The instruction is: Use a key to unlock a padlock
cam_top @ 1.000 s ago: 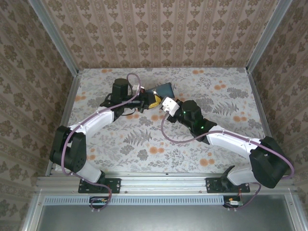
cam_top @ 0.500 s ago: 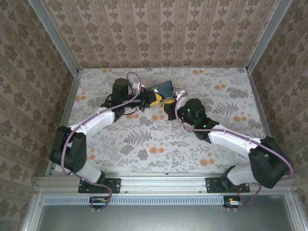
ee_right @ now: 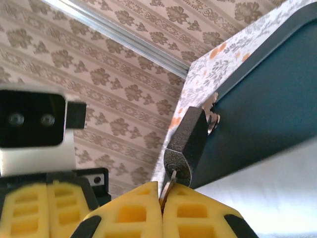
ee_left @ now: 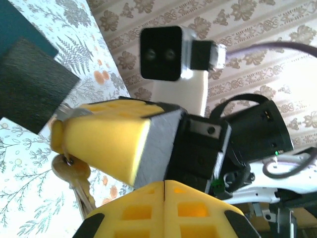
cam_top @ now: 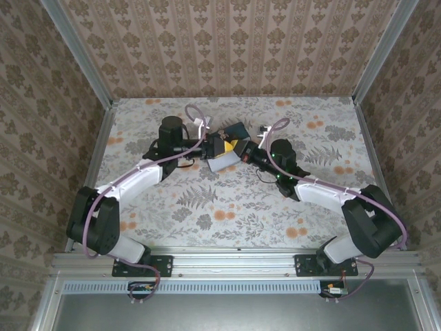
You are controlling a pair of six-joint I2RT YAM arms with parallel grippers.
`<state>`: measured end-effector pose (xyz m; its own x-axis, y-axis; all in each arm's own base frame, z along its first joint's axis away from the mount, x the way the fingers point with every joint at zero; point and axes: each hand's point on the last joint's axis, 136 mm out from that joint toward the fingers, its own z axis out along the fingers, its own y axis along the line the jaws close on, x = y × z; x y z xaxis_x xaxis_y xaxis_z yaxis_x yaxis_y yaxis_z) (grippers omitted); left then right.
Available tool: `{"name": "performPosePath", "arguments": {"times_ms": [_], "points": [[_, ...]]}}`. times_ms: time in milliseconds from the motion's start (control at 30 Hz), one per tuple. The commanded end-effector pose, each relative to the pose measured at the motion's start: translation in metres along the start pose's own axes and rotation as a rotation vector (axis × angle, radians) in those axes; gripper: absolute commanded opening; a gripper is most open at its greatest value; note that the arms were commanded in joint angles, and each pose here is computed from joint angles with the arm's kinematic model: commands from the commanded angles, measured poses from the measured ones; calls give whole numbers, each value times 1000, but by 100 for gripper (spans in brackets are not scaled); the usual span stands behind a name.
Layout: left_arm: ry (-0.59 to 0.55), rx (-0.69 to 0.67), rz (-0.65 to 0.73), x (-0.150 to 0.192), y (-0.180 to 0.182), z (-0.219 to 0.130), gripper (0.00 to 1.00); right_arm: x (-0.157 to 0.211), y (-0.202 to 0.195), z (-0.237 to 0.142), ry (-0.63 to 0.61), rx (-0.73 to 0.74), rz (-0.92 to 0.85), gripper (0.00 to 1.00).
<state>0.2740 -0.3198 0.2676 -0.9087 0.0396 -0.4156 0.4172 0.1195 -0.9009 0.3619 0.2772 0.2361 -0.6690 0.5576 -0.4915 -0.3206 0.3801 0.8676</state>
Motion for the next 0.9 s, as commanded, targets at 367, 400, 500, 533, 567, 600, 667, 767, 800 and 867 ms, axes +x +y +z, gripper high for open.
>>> {"name": "performPosePath", "arguments": {"times_ms": [367, 400, 500, 533, 567, 600, 667, 767, 800, 867], "points": [[-96, -140, -21, -21, 39, -44, 2, 8, -19, -46, 139, 177, -276, 0], [-91, -175, -23, -20, 45, -47, 3, 11, -27, -49, 156, 190, -288, 0], [-76, -267, -26, -17, 61, -51, 10, 18, -53, -55, 196, 227, -276, 0], [-75, -285, -30, -18, 65, -51, 12, 19, -63, -56, 198, 243, -261, 0], [-68, -304, -40, -17, 70, -50, 14, 21, -71, -57, 201, 254, -248, 1], [-60, -325, -39, -16, 75, -49, 16, 22, -78, -58, 204, 258, -235, 2], [-38, -359, -27, -14, 80, -43, 23, 22, -88, -58, 212, 269, -206, 3], [-34, -397, -34, -16, 97, -35, 27, 24, -98, -56, 255, 289, -197, 12], [-41, -395, -40, -19, 102, -33, 28, 24, -97, -55, 269, 288, -207, 23], [-72, -408, -46, -29, 111, -31, 31, 25, -94, -56, 306, 282, -244, 30]]}}
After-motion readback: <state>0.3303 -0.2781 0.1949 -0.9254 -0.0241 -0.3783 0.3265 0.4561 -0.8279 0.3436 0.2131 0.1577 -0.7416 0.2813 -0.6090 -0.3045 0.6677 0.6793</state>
